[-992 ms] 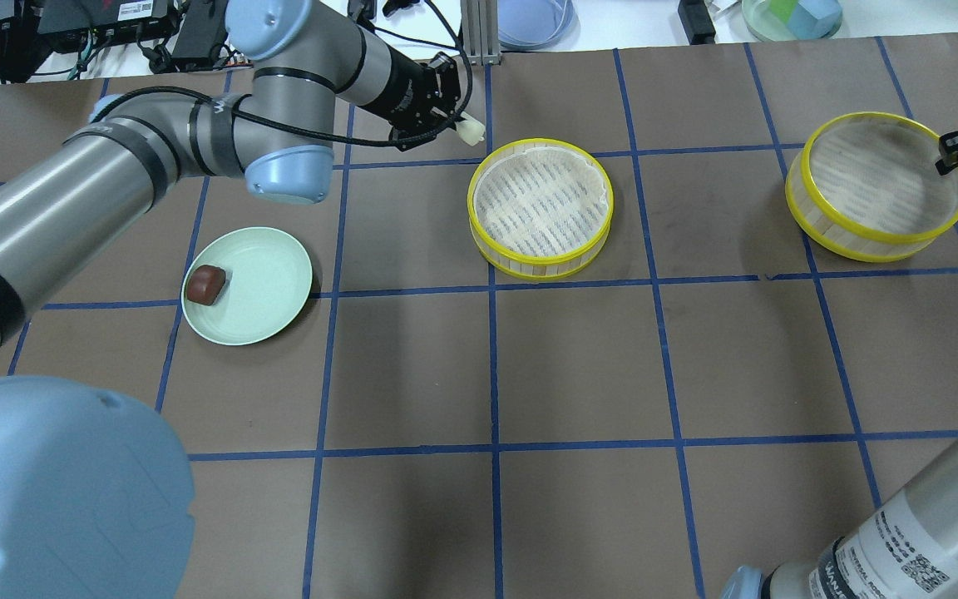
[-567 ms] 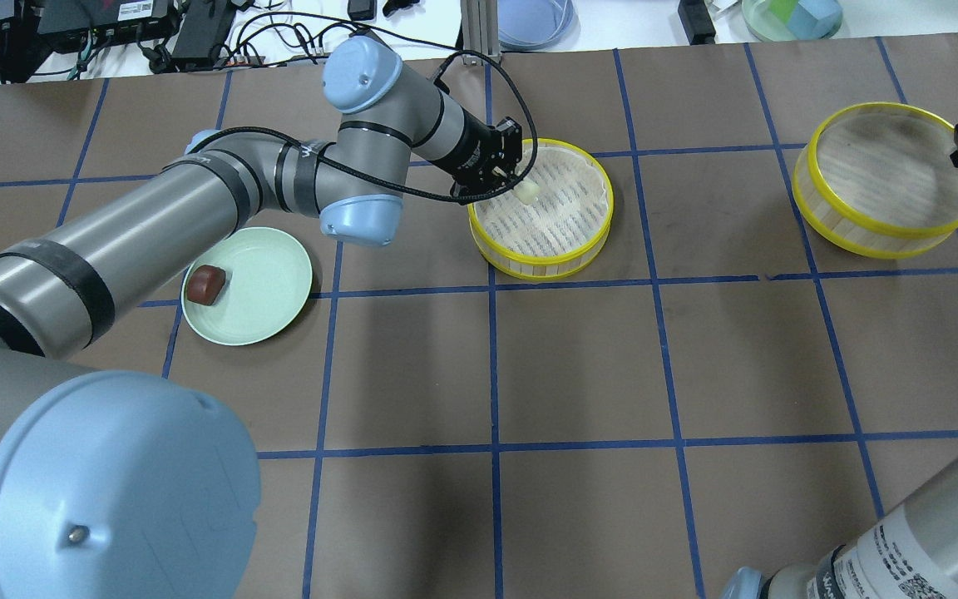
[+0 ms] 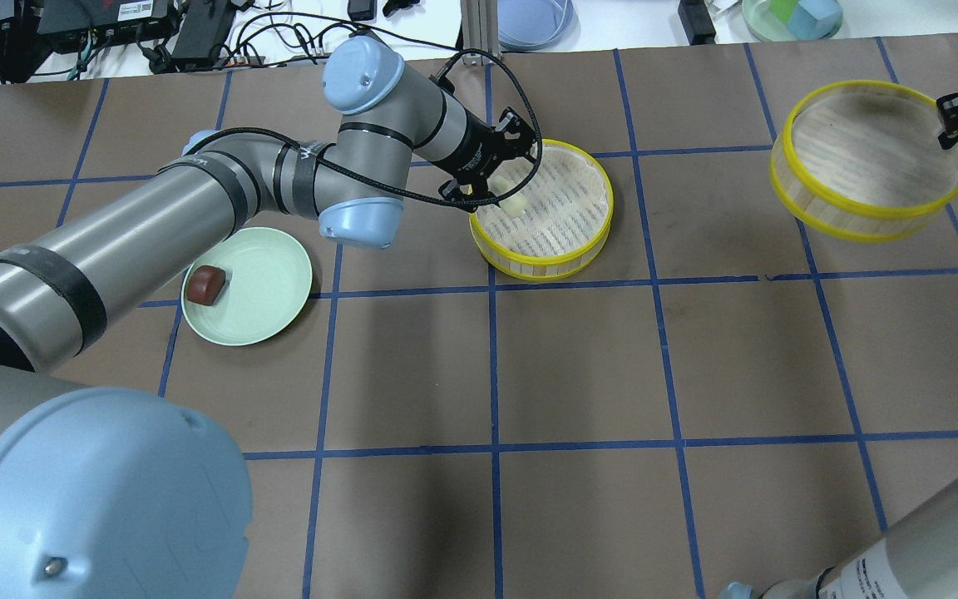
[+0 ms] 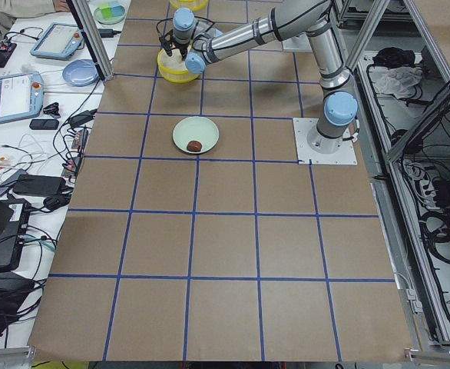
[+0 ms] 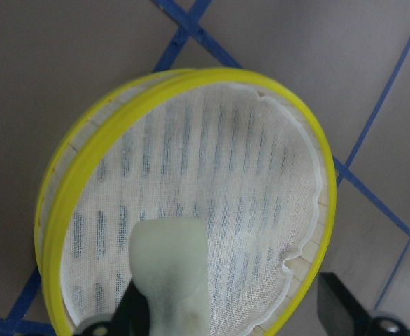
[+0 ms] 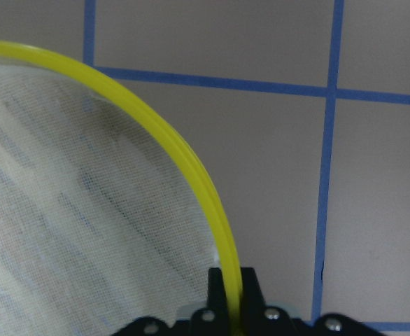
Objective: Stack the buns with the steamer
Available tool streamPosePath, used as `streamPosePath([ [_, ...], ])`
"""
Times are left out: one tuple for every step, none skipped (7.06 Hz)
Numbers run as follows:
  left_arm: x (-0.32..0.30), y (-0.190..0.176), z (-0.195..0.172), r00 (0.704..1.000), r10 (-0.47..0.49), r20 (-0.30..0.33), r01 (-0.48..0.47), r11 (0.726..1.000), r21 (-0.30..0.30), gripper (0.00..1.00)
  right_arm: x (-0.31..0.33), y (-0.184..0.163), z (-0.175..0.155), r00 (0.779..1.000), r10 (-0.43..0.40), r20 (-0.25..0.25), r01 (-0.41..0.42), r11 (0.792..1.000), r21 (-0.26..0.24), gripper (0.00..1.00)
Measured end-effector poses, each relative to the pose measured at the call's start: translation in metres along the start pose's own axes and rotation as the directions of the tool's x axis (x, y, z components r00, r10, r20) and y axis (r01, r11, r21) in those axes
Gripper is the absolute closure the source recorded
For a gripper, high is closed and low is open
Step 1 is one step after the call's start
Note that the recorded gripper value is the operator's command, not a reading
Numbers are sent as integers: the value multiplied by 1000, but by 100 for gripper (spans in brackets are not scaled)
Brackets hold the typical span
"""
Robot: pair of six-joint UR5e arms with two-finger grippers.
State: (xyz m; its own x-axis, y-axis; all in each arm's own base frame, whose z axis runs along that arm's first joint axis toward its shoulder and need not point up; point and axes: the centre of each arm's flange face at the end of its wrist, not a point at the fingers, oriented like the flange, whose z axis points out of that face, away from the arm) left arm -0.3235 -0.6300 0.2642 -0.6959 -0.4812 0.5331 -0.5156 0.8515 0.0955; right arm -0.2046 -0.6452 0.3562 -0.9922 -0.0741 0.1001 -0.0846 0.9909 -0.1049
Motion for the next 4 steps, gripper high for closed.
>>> streamPosePath([
  [-5, -12, -4, 1000, 14, 1, -14, 1000, 12, 0, -29, -5, -16, 1000, 6, -17, -6, 1000, 8, 100],
  [-10, -18, -3, 1000, 20, 6, -20, 1000, 15, 0, -50, -5, -24, 1000, 18, -21, -17, 1000, 13, 100],
  [-10, -21, -6, 1000, 21, 5, -21, 1000, 20, 0, -61, -2, -25, 1000, 24, -18, -24, 1000, 15, 100],
  [-9, -28, -18, 1000, 23, 16, -24, 999, 42, 0, -69, 0, -31, 999, 34, -16, -34, 999, 23, 100],
])
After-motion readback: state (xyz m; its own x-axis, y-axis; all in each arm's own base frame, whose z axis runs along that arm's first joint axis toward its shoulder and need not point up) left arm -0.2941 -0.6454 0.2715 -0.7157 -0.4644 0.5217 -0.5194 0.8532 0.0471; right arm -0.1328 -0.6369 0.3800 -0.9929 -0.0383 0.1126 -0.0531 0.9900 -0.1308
